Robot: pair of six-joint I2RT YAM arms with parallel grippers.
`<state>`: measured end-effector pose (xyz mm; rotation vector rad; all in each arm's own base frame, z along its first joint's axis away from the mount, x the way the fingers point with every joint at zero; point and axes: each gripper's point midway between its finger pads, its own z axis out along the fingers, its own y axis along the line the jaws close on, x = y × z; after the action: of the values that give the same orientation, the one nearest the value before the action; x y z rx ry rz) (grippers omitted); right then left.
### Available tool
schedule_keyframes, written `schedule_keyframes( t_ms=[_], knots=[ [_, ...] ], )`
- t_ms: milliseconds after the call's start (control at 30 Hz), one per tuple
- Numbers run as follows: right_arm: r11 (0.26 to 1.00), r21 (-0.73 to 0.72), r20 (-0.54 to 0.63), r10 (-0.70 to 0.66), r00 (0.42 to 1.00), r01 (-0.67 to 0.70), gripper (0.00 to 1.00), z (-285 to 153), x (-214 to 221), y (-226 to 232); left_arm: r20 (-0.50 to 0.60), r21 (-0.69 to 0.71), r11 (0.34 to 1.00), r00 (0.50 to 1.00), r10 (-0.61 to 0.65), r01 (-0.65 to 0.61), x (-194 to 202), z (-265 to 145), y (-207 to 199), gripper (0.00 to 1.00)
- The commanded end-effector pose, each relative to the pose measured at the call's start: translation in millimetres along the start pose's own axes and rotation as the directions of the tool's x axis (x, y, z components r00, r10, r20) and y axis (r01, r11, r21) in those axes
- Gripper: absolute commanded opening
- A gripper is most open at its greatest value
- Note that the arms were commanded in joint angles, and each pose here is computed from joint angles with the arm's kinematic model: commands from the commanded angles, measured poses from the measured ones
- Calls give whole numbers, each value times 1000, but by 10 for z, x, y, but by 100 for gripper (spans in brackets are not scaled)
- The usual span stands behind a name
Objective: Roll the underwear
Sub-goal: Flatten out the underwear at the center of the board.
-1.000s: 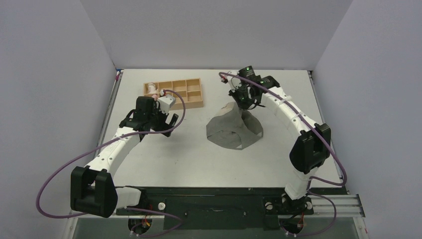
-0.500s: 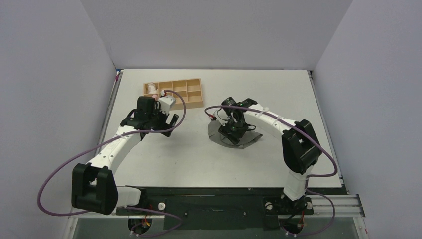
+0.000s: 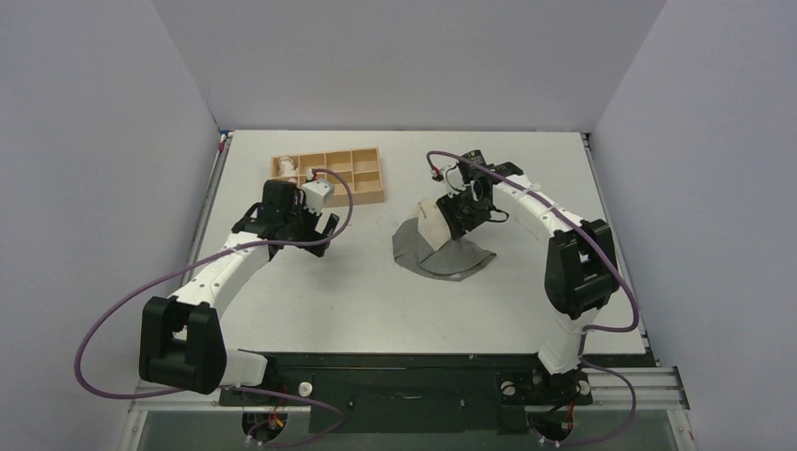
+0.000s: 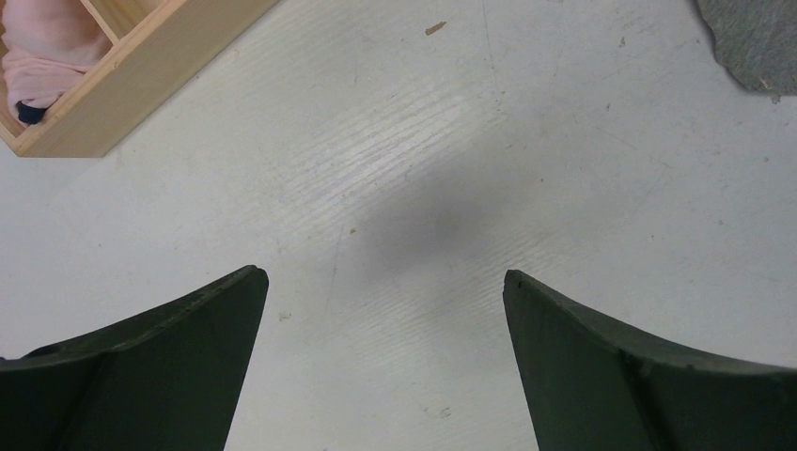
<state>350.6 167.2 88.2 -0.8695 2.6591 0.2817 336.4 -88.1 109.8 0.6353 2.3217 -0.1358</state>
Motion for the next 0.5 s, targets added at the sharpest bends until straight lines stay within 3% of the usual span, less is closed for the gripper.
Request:
schedule_keyframes(
  t_ms=[0,467],
  knots=[
    [981,-147,60,136,989,-126,46,83,-260,17,98,-9,1000,995,1,0,-290,-72,29,97],
    [925,-320,4,220,975,-208,45,287,-276,132,87,-1,1000,996,-9,9,-277,-23,20,97]
  ],
)
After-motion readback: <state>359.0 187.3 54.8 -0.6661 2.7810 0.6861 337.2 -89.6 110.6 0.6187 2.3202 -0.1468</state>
